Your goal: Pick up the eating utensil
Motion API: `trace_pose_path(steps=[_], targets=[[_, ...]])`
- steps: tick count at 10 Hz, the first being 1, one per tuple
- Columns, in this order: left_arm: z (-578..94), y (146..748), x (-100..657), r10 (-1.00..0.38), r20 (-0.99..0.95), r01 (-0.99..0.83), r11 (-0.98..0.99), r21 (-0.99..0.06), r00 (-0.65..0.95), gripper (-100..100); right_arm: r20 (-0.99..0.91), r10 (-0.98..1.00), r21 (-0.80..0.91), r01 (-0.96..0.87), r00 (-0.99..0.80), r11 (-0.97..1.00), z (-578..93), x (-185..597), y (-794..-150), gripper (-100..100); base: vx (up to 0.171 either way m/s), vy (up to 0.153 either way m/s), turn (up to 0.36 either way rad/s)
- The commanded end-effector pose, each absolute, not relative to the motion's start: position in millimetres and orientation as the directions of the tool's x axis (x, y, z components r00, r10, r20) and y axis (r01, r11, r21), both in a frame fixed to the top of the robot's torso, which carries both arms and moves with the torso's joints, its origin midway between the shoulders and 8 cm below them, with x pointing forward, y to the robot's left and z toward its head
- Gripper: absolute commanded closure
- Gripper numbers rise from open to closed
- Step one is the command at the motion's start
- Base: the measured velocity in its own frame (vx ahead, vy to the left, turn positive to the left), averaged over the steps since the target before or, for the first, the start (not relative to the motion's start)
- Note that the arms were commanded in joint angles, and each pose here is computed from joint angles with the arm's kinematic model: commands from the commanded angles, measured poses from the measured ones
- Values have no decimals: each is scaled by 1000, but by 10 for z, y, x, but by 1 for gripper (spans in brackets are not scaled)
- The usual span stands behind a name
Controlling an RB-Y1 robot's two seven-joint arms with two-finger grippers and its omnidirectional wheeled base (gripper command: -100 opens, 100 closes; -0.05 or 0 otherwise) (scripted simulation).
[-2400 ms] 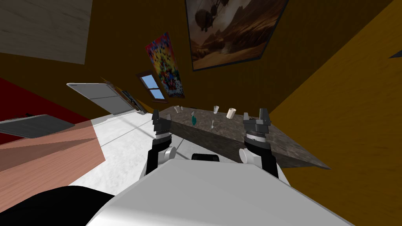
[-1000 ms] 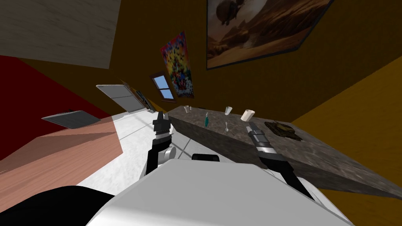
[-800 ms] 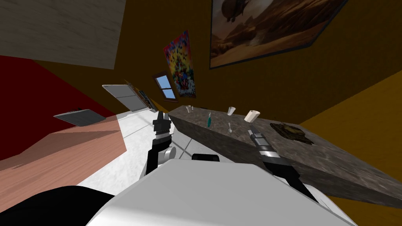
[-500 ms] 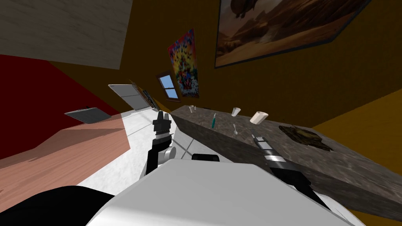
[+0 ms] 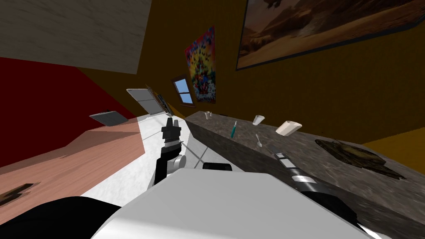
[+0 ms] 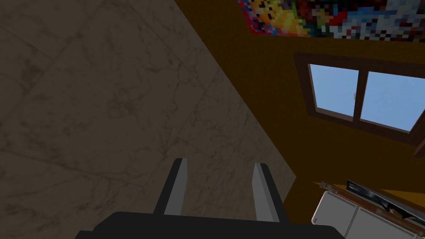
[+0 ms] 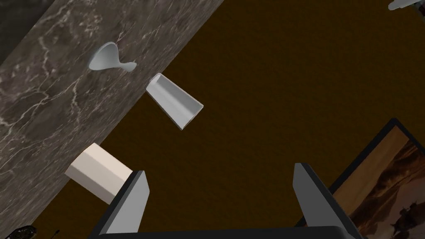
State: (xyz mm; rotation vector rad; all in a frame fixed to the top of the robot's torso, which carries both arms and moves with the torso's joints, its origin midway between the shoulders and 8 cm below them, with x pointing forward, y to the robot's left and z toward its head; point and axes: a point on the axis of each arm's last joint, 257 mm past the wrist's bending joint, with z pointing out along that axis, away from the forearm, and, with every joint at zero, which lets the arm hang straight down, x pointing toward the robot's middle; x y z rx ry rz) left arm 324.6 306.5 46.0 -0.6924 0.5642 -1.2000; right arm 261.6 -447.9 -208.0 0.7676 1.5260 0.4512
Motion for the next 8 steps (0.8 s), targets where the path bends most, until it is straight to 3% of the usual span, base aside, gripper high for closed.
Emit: trace_pose_path(steps=[1,4,8], targets=[[460,3065,3246,-961,-33,638,206,-742,273,0,-745,667,640,267,-14,720,-2247,2469,-4632,-100,40,86,116],[460,3065,3246,-961,-33,638,206,-742,273,0,-794,591,494,418,-141,763,-2642,2029,-5037,-100,69,116,216],[460,3065,3246,-961,-33,638,206,-742,273,0,-809,519,328,521,-275,788,-2925,1585,-5421,-100,60,64,179]])
